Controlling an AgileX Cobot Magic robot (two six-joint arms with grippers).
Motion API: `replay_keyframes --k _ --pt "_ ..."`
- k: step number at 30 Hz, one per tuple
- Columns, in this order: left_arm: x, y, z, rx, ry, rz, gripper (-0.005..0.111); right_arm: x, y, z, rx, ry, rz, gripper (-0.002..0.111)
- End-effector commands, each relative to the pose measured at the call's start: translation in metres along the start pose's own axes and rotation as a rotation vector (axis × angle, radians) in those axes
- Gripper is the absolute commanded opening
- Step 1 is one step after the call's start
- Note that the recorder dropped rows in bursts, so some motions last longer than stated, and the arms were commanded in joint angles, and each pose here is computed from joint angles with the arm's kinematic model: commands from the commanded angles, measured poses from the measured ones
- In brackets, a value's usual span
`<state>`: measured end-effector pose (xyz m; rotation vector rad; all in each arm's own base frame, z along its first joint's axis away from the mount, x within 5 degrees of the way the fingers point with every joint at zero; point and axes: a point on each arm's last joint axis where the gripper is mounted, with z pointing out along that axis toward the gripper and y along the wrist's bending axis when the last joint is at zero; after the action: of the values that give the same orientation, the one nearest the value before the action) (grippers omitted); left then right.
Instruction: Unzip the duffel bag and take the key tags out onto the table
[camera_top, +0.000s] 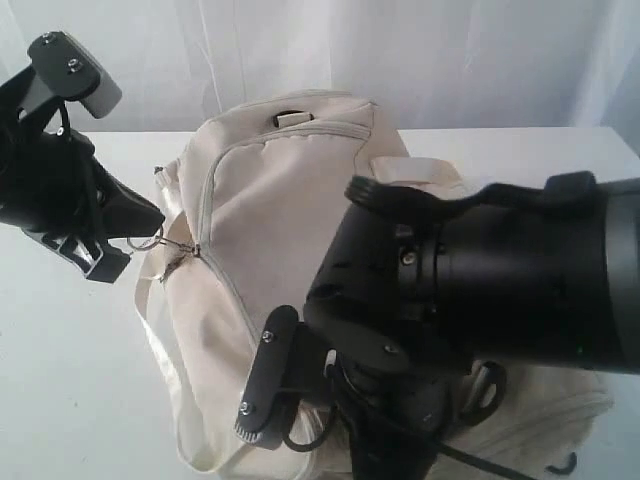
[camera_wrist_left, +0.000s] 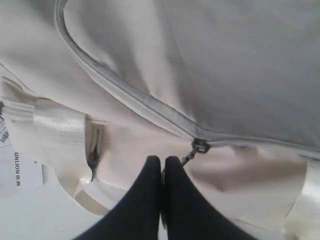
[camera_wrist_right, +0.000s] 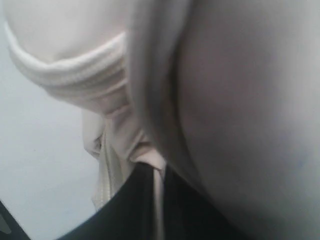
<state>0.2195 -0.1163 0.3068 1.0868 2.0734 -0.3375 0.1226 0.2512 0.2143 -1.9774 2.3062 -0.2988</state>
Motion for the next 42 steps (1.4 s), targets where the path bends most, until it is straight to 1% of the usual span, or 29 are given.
replay_keyframes --k 1,2,7,8,10,12,15,17,19,24,25,26,27,29,33,36,39,41,42 --pt "-0.003 0.005 -0.006 -0.05 -0.021 0.022 0.0 0.03 -0.013 0.014 0.033 0.198 0.04 0.0" --pt "-0.003 0.005 -0.006 -0.05 -0.021 0.022 0.0 0.034 -0.016 0.015 0.034 0.207 0.052 0.0" --pt "-0.003 0.005 -0.006 -0.05 -0.021 0.022 0.0 0.068 -0.053 0.015 0.077 0.229 0.192 0.0" --pt "-0.003 0.005 -0.006 -0.05 -0.021 0.022 0.0 0.076 -0.064 0.013 0.099 0.231 0.238 0.0" --pt "-0.003 0.005 -0.006 -0.05 -0.021 0.022 0.0 0.088 -0.075 0.011 0.11 0.233 0.326 0.0" --pt "-0.003 0.005 -0.006 -0.05 -0.021 0.022 0.0 0.093 -0.08 0.009 0.114 0.223 0.406 0.0" --pt "-0.003 0.005 -0.006 -0.05 -0.021 0.022 0.0 0.094 -0.077 0.004 0.096 0.187 0.437 0.002" --pt "-0.003 0.005 -0.006 -0.05 -0.021 0.022 0.0 0.095 -0.076 0.0 0.091 0.167 0.448 0.009" --pt "-0.003 0.005 -0.006 -0.05 -0.021 0.022 0.0 0.098 -0.075 -0.005 0.095 0.155 0.455 0.02" --pt "-0.003 0.005 -0.006 -0.05 -0.021 0.022 0.0 0.103 -0.074 -0.017 0.113 0.103 0.522 0.056" --pt "-0.003 0.005 -0.006 -0.05 -0.021 0.022 0.0 0.104 -0.074 -0.021 0.113 0.087 0.536 0.06" --pt "-0.003 0.005 -0.006 -0.05 -0.021 0.022 0.0 0.104 -0.074 -0.026 0.11 0.065 0.55 0.062" --pt "-0.003 0.005 -0.006 -0.048 -0.024 0.018 0.0 0.104 -0.073 -0.031 0.102 0.038 0.564 0.063" --pt "-0.004 0.004 -0.006 -0.044 -0.032 0.006 0.0 0.103 -0.074 -0.044 0.086 -0.024 0.591 0.063" --pt "-0.004 0.004 -0.006 -0.043 -0.033 0.004 0.0 0.098 -0.073 -0.079 0.008 -0.189 0.652 0.063" --pt "-0.004 0.004 -0.006 -0.043 -0.033 0.004 0.0 0.093 -0.07 -0.102 -0.061 -0.306 0.636 0.062" --pt "-0.004 0.004 -0.006 -0.043 -0.033 0.004 0.0 0.076 -0.071 -0.12 -0.109 -0.537 0.546 0.059" --pt "-0.004 0.004 -0.006 -0.043 -0.033 0.004 0.0 0.064 -0.069 -0.126 -0.14 -0.673 0.433 0.057" --pt "-0.004 0.004 -0.006 -0.043 -0.033 0.004 0.0 0.054 -0.067 -0.129 -0.151 -0.766 0.33 0.057"
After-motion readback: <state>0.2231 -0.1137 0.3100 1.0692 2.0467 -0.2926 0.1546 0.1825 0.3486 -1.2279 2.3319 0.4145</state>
